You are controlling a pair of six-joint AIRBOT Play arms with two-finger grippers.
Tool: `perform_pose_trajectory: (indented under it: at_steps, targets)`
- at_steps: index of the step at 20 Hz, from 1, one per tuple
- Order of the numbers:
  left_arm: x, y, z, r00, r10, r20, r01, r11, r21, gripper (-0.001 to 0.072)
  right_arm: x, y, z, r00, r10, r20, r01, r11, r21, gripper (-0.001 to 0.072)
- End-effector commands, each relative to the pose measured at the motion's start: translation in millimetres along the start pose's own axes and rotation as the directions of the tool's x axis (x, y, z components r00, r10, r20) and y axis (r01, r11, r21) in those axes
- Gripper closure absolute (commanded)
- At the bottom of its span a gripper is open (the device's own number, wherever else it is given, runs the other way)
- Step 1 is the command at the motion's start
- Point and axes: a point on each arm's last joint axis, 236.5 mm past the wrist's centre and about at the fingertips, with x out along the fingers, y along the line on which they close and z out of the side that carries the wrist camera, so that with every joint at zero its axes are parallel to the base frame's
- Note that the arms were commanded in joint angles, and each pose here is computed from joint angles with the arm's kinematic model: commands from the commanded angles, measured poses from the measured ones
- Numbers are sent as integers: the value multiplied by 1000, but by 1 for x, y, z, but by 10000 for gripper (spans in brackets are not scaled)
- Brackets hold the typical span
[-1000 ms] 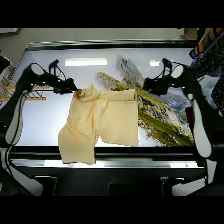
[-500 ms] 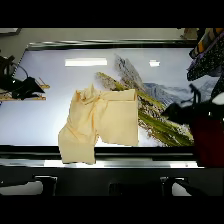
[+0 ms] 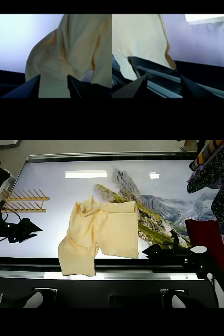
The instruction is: Fold the clothes and pants, and hang the long-sleeved shirts on hangers.
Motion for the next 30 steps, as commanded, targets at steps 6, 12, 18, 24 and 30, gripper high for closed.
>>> perform_pose_trajectory:
  at_steps: [6, 12, 18, 24, 30]
  targets:
    - [28, 16, -32, 999, -17, -34, 17, 1000, -10, 315, 50, 1, -5, 989, -126, 77, 132, 988, -77, 233]
    - [58, 32, -58, 996, -24, -90, 21, 999, -33, 315, 52, 2, 1, 986, -131, 107, 139, 988, -66, 384]
    - [89, 47, -88, 989, -45, -137, 39, 998, -49, 315, 54, 12, -15, 995, -90, 41, 93, 991, -95, 683]
    - [93, 63, -69, 999, -17, -42, 15, 999, -49, 315, 55, 20, -28, 998, -59, -17, 58, 995, -82, 682]
    - [106, 75, -49, 999, -40, 3, 40, 996, -78, 315, 54, 22, -38, 997, -49, -55, 44, 996, -82, 682]
